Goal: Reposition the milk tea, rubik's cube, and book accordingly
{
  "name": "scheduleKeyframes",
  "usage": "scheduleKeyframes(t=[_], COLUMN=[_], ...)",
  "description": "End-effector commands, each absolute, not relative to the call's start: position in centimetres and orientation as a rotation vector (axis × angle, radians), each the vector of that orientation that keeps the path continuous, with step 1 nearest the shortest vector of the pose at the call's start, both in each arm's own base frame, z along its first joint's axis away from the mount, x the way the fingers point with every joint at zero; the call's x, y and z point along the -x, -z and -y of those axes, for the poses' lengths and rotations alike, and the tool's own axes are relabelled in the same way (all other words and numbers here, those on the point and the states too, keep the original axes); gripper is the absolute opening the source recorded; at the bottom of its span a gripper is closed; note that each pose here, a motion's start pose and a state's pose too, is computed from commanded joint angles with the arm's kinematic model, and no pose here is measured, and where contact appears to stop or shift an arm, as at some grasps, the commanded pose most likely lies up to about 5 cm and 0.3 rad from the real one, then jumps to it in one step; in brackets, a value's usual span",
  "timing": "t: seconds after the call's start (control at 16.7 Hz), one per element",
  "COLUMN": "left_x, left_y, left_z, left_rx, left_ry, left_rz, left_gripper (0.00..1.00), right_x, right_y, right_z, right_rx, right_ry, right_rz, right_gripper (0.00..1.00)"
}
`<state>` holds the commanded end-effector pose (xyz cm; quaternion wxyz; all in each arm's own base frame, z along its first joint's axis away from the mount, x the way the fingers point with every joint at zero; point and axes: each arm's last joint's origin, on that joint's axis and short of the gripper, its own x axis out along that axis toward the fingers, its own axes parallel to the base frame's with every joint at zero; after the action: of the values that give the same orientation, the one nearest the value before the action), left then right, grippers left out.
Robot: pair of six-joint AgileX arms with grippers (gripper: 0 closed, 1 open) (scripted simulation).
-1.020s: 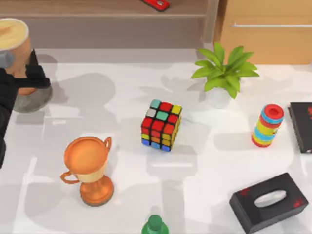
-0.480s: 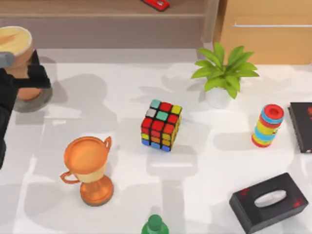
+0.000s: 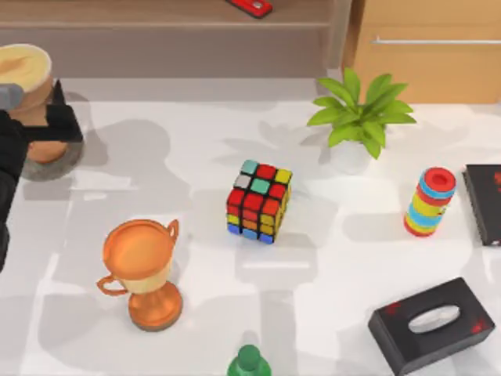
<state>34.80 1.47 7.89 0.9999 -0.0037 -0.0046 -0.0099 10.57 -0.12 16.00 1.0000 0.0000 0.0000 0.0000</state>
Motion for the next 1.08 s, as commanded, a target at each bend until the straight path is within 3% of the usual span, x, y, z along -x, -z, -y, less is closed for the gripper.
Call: scheduleKeyframes(t=[0.36, 0.66, 1.08], left_x=[-32.0, -31.9, -30.7], left_y=[-7.9, -7.8, -11.5], left_z=[-1.5, -1.4, -1.4], left_rx=[0.008, 0.008, 0.007], left_ry=[0.02, 0.024, 0.025], left_rz=[0.007, 0.004, 0.007], left_gripper=[1.0, 1.0, 1.0], right_x=[-10.6, -10.6, -10.6], right_y=[-16.0, -16.0, -16.0], right_z=[0.1, 0.1, 0.1], right_rx=[0.0, 0.0, 0.0], right_ry=[0.0, 0.0, 0.0], right_rz=[0.0, 0.0, 0.0], right_gripper=[1.0, 1.0, 1.0])
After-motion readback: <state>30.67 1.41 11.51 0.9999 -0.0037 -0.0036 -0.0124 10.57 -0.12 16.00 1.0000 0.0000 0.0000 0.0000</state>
